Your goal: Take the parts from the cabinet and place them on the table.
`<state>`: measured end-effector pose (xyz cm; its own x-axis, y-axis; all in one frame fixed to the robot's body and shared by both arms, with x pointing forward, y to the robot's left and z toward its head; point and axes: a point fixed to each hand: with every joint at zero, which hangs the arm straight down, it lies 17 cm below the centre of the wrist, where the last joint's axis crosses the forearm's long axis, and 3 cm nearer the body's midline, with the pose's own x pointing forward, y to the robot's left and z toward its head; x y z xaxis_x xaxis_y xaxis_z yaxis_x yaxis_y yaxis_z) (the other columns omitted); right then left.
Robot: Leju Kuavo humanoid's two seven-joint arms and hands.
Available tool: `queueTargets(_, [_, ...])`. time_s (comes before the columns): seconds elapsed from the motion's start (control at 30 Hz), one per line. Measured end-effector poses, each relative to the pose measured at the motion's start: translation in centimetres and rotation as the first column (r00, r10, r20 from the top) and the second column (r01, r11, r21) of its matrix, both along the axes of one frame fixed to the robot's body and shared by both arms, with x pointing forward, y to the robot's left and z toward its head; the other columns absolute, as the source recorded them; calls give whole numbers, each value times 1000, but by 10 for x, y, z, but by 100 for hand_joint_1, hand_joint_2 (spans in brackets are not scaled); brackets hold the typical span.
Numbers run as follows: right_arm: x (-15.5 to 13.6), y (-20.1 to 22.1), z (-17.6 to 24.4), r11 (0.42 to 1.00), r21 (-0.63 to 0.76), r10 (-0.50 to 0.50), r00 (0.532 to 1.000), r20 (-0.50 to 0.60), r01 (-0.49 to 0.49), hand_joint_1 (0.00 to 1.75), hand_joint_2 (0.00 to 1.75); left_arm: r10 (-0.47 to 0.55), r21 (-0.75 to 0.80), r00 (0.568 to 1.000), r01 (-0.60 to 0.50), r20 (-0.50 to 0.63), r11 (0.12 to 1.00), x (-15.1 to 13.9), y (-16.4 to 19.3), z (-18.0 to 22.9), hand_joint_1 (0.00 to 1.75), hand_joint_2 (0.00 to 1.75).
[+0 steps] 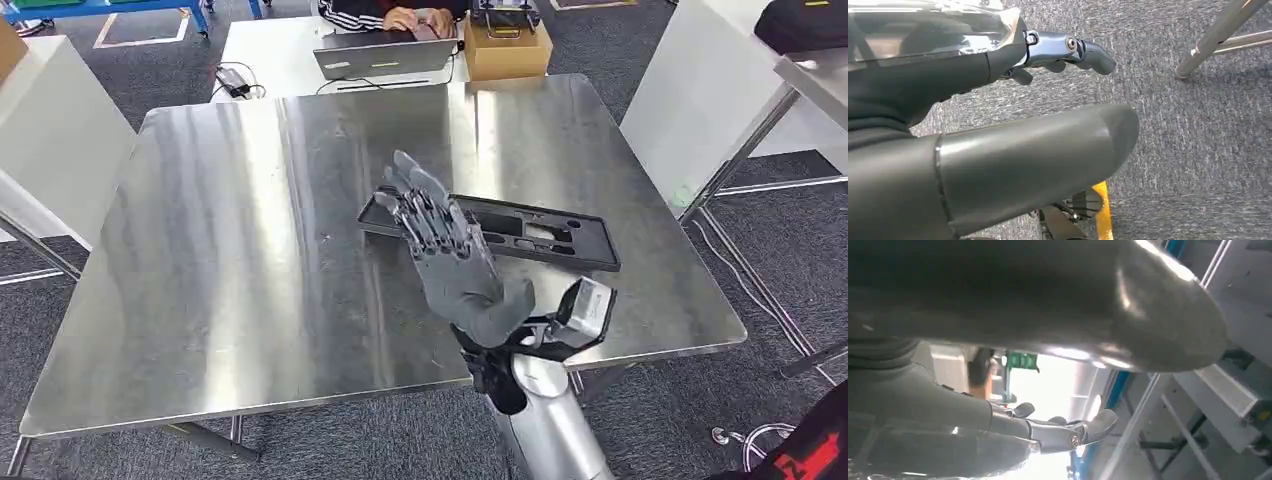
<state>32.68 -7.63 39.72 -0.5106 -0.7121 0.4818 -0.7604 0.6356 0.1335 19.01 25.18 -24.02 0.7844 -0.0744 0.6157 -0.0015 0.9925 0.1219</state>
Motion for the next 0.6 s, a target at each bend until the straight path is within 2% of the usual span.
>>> queueTargets(0.27, [-5, -9, -33, 999, 21, 36, 996, -84, -34, 0, 0, 26, -8, 999, -26, 31, 1000, 4, 8, 3, 0, 0])
queueTargets(0.6, [9, 4, -68, 997, -70, 32, 989, -145, -42, 0, 0, 34, -53, 997, -30, 62, 998, 10, -6, 8, 0, 0])
